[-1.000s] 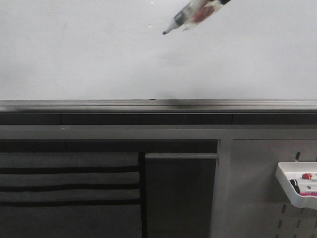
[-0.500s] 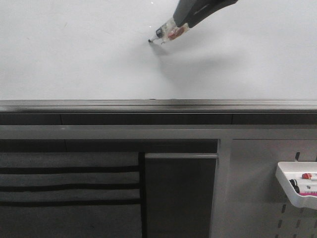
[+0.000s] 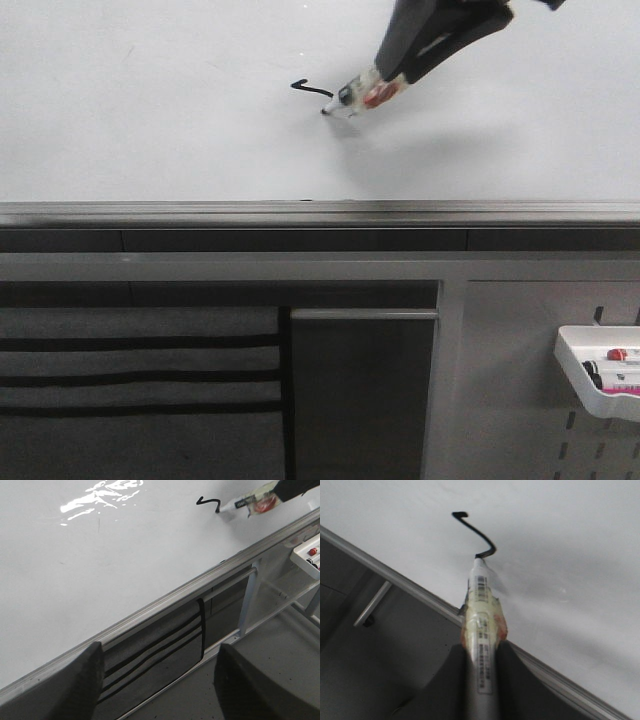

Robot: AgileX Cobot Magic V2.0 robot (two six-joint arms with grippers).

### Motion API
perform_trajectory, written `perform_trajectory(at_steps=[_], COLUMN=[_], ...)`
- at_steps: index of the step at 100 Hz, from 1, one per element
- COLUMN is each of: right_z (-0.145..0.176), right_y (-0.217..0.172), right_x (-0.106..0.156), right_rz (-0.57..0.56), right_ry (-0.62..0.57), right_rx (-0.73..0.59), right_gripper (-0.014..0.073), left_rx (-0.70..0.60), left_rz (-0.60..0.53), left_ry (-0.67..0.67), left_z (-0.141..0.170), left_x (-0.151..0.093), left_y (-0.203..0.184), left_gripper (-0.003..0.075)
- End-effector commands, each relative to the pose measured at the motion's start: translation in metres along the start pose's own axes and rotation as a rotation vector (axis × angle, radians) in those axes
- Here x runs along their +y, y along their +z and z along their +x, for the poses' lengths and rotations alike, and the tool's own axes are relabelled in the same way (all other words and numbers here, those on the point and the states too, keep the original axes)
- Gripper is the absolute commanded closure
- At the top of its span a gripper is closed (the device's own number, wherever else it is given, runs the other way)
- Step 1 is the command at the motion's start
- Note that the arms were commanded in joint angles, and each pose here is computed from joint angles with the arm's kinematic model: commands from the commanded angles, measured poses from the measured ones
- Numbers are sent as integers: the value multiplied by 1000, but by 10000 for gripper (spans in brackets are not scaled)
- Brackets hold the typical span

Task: Write number 3 on whiteboard

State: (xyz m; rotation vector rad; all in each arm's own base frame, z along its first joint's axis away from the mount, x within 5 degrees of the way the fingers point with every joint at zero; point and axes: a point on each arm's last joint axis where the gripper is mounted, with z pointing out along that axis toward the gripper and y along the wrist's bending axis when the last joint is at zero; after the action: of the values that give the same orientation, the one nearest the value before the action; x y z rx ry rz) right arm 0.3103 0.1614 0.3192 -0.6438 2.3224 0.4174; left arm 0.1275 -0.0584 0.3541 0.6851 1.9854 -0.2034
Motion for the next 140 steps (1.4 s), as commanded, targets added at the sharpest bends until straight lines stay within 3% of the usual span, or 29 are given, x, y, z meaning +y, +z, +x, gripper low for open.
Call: perform_trajectory(at_steps=[1,25,46,57,66,80,98,116,140], right_z=[-19,-5,-9,-29,-29,-4,36,64,72], right_y=[-4,-29,9,-8,-43,-93,-135,-154,-151], right_x=[1,-16,14,31,50,74,81,77,75], right_rz=[45,63,-9,-70,-115,-148,-133,-105,-90], right_ry=[-37,12,-4,-10,-131,-363,-490,-552,-683], right_rx=[-137,-7,-74,-110,-119,-206,-339,-377,-336], right_gripper=[593,593,593,593,593,593,593,593,593], left_rx=[-94,-94,-94,-96,-96,-96,-96,-96,-109], left_rz=[-25,-25,-25,-26,-26,-26,-26,-26,9], left_ry=[-25,-25,-25,-25,-25,-25,-25,-25,-67], left_z=[-13,-13,-13,-13,-13,-13,-13,-13,-14], left_x=[3,3,3,3,3,3,3,3,0], left_y=[-6,-6,-6,-6,-6,-6,-6,-6,-6], left_gripper=[280,280,280,280,280,280,280,280,280])
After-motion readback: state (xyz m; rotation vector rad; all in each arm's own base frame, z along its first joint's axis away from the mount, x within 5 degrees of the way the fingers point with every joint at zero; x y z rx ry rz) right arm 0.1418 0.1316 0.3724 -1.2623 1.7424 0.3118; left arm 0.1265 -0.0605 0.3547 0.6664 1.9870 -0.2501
